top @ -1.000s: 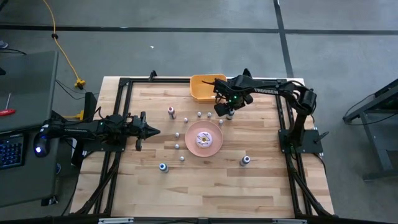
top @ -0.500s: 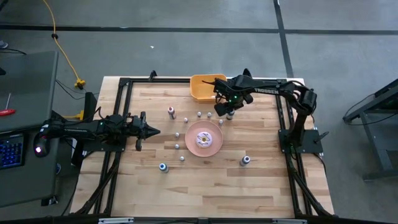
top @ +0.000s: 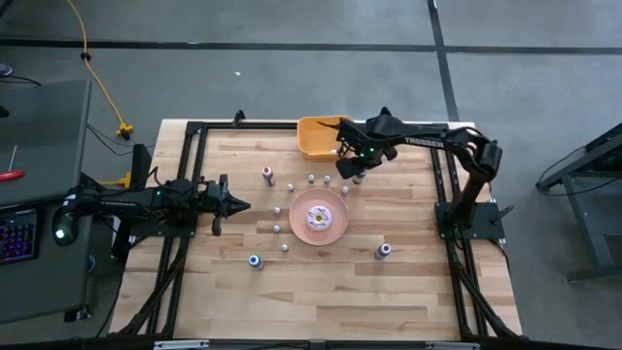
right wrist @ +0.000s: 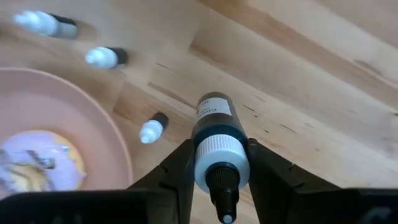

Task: Pick & Place food coloring
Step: Put the large black food coloring bottle into the orange bin

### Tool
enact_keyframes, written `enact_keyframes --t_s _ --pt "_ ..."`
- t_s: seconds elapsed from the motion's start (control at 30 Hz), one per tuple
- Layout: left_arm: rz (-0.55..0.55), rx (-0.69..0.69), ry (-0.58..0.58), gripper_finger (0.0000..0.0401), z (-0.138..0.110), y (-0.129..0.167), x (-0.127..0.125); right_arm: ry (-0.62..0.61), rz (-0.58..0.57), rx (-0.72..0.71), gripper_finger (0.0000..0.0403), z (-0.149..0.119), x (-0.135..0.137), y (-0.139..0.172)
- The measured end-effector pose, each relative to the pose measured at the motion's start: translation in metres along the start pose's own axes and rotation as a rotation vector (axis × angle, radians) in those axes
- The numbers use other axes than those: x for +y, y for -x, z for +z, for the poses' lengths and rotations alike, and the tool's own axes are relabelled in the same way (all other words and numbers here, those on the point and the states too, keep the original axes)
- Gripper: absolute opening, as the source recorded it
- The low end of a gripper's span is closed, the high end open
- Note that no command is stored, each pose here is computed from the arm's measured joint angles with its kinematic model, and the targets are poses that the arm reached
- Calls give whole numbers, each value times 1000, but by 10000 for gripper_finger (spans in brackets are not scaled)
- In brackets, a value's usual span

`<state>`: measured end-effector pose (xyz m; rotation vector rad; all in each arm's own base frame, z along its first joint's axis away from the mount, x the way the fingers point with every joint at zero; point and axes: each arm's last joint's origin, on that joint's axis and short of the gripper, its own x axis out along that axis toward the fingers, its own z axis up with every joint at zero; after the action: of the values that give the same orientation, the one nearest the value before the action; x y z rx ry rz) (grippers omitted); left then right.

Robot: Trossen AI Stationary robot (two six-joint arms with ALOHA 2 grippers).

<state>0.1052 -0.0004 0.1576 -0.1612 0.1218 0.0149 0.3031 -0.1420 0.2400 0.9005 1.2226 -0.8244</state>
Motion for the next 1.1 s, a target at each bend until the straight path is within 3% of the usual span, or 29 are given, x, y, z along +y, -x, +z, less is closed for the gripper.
enact_keyframes --t_s 0.3,0.8,1.1 --pt "-1 0 0 1 0 0 0 -2 110 -143 113 2 3 43" --pt "-1 0 0 1 0 0 0 102 206 -412 113 16 16 148" --pt "0 0 0 1 0 0 0 150 246 -496 113 39 28 172"
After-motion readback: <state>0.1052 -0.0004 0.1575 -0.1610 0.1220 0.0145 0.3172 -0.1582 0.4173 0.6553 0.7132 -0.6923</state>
